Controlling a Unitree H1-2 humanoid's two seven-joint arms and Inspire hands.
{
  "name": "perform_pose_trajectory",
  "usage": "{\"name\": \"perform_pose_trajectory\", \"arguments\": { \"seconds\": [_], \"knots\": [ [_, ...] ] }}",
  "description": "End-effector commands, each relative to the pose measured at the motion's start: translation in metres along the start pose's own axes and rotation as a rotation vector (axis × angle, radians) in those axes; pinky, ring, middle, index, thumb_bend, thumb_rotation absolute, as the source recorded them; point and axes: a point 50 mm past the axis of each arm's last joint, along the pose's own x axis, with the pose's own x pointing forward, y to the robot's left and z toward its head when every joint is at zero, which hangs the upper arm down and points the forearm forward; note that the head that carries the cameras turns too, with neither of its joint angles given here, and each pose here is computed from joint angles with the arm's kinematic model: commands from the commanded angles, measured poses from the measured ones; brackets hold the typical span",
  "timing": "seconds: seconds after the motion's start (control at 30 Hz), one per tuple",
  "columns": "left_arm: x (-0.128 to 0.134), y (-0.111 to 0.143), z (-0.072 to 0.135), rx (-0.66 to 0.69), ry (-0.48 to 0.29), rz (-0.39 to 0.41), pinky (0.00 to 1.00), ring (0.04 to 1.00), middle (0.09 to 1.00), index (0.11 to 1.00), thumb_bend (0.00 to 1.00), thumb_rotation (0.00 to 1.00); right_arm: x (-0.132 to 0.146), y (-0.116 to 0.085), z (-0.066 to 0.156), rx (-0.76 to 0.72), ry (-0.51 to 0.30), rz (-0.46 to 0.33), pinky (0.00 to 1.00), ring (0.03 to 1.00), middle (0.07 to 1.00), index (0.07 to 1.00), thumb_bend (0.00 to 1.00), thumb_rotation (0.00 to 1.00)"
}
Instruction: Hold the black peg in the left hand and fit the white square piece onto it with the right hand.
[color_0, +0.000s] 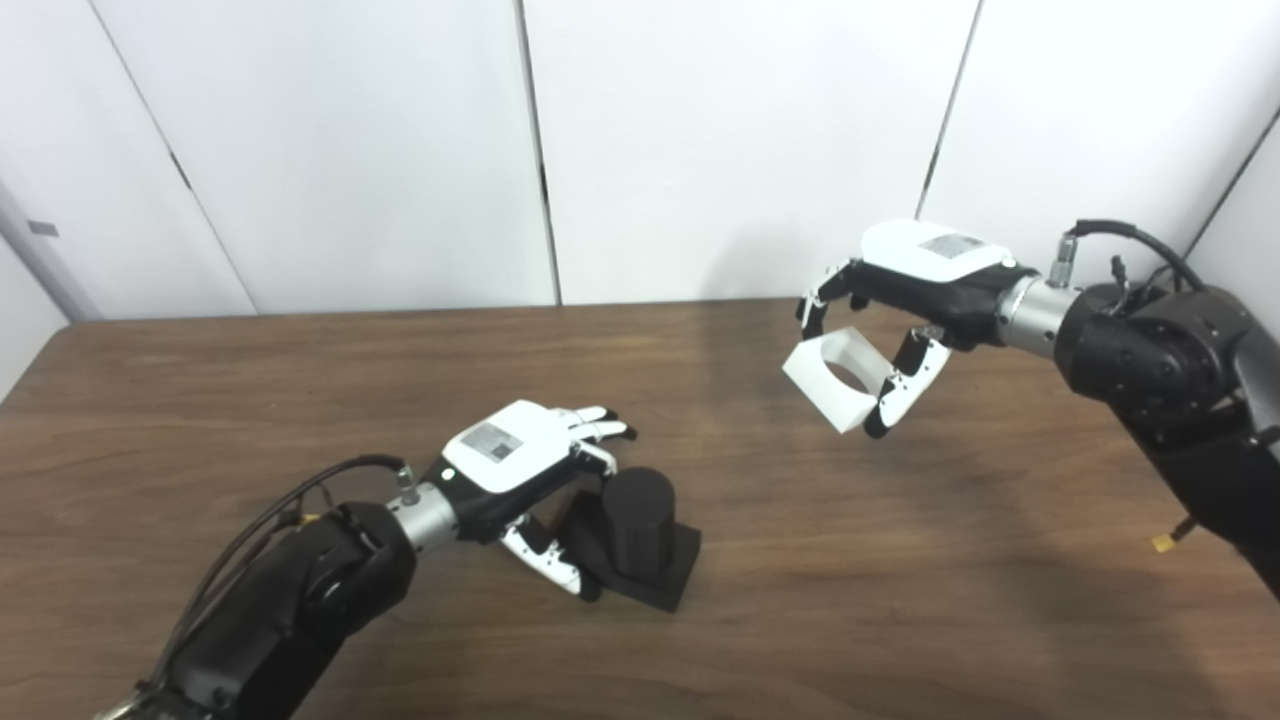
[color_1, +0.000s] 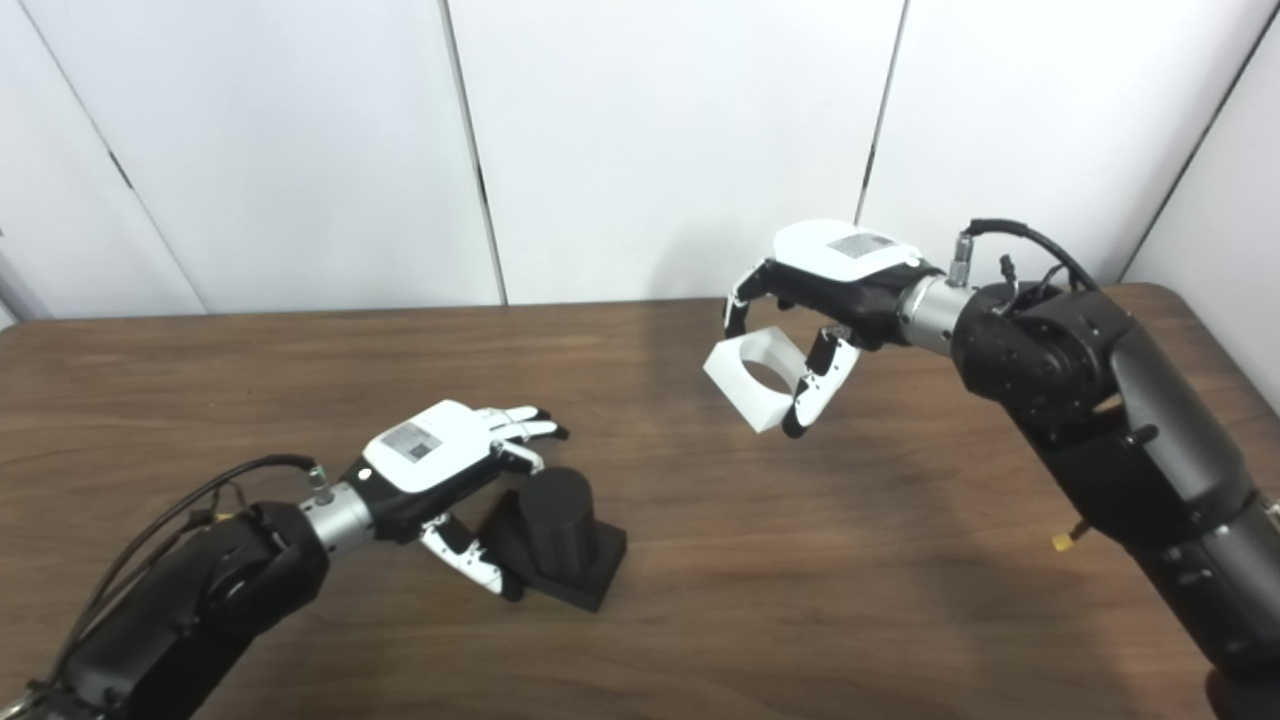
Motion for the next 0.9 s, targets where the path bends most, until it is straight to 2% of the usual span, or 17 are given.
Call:
{"name": "perform_pose_trajectory", "arguments": {
  "seconds": [0.0,0.3,0.6,0.87],
  "knots": [
    [0.005,-0.015,0.005,0.045,0.011,-0.106,0.88,0.958,0.921,0.490,0.52,0.08,-0.006,-0.032,0.012,-0.064,-0.072,-0.081,0.69,0.810,0.759,0.478,0.52,0.13],
    [0.011,-0.014,0.008,0.042,0.014,-0.112,0.89,0.968,0.930,0.490,0.52,0.08,-0.004,-0.028,0.033,-0.067,-0.149,-0.072,0.68,0.806,0.756,0.478,0.52,0.13],
    [0.012,-0.012,0.011,0.034,0.018,-0.106,0.90,0.974,0.933,0.491,0.52,0.08,0.003,-0.021,0.052,-0.037,-0.189,-0.053,0.72,0.818,0.765,0.478,0.52,0.13],
    [0.014,-0.012,0.013,0.030,0.013,-0.104,0.90,0.976,0.933,0.491,0.52,0.08,0.015,-0.006,0.061,0.000,-0.203,-0.037,0.72,0.821,0.768,0.478,0.52,0.13]
  ]
}}
